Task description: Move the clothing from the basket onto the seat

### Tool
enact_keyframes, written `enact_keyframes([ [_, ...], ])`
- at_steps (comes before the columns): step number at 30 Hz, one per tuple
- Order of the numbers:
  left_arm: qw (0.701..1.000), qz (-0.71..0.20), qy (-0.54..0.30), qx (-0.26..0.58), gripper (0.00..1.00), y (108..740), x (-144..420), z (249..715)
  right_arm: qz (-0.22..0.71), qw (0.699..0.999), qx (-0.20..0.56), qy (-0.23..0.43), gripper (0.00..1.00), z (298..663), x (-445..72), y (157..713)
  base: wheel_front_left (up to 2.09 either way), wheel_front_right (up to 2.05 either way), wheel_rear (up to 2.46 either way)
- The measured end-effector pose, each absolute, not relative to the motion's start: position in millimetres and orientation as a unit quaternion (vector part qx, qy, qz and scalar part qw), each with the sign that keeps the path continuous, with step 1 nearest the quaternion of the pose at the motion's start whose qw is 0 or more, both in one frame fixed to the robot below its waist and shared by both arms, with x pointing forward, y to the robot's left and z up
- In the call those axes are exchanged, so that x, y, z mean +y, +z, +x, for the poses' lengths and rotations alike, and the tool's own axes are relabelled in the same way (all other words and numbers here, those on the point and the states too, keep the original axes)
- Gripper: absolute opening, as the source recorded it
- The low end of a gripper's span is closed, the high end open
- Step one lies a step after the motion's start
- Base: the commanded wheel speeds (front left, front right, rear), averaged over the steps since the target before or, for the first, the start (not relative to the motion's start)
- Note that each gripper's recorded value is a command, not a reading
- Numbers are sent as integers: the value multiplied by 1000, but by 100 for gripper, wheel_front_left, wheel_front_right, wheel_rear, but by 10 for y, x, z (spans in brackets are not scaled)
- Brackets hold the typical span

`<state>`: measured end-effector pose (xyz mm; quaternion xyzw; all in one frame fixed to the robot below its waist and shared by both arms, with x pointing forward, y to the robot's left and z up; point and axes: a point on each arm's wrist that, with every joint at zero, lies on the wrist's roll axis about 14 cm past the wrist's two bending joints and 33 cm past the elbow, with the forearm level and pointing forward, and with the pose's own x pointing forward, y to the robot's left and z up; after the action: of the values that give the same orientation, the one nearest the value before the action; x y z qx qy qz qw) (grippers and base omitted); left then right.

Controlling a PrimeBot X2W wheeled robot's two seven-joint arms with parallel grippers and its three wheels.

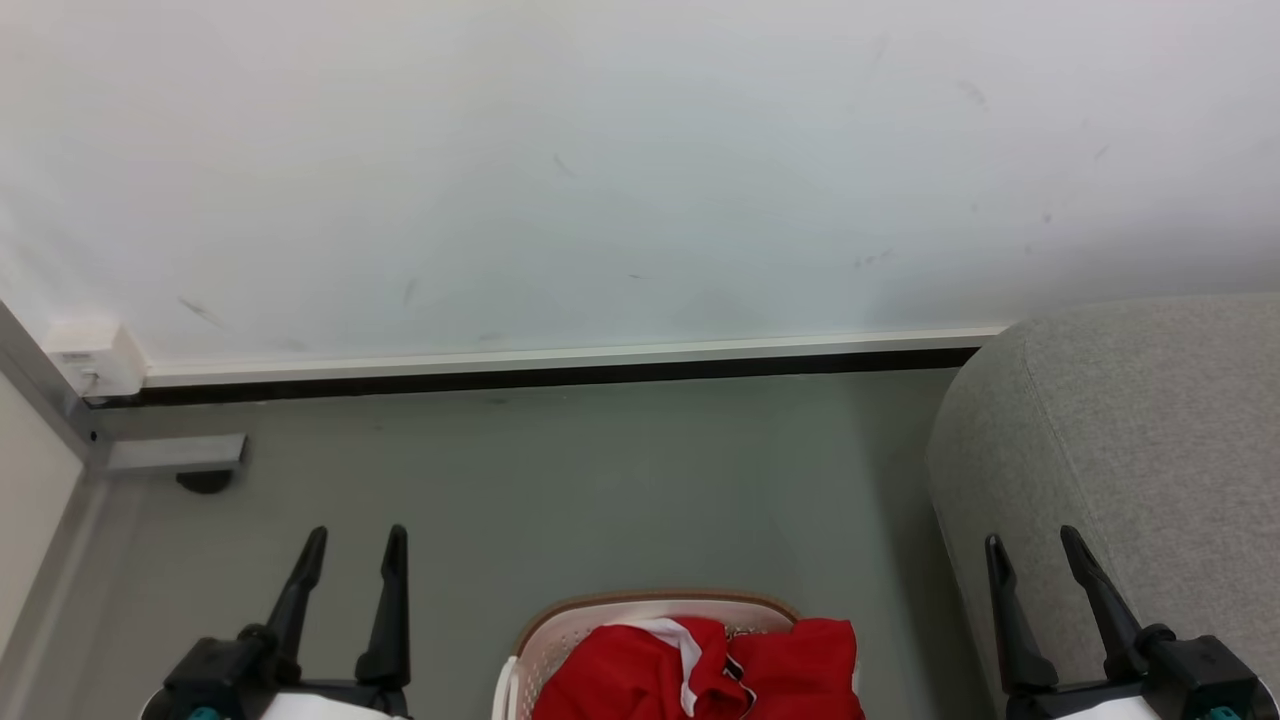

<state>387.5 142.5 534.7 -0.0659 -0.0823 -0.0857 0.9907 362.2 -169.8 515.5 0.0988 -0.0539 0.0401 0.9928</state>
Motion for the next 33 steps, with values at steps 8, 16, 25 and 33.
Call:
enact_keyframes([
  [8, 988, -100, -97, -65, 100, 5242, 1313, 3938, 105, 993, -45, 22, 100, 3635, -1803, 5087, 0, 0, 0],
  [16, 985, -114, -119, -44, 100, 5097, 1184, 4170, 106, 994, -30, 7, 100, 3742, -1898, 4975, 0, 0, 0],
  [25, 981, -105, -165, 7, 100, 4698, 949, 4516, 98, 995, -18, -17, 100, 3939, -2066, 4858, 0, 0, 0],
  [33, 966, -72, -239, 71, 100, 4176, 605, 4755, 82, 996, -16, -34, 100, 4104, -2219, 4817, 0, 0, 0],
])
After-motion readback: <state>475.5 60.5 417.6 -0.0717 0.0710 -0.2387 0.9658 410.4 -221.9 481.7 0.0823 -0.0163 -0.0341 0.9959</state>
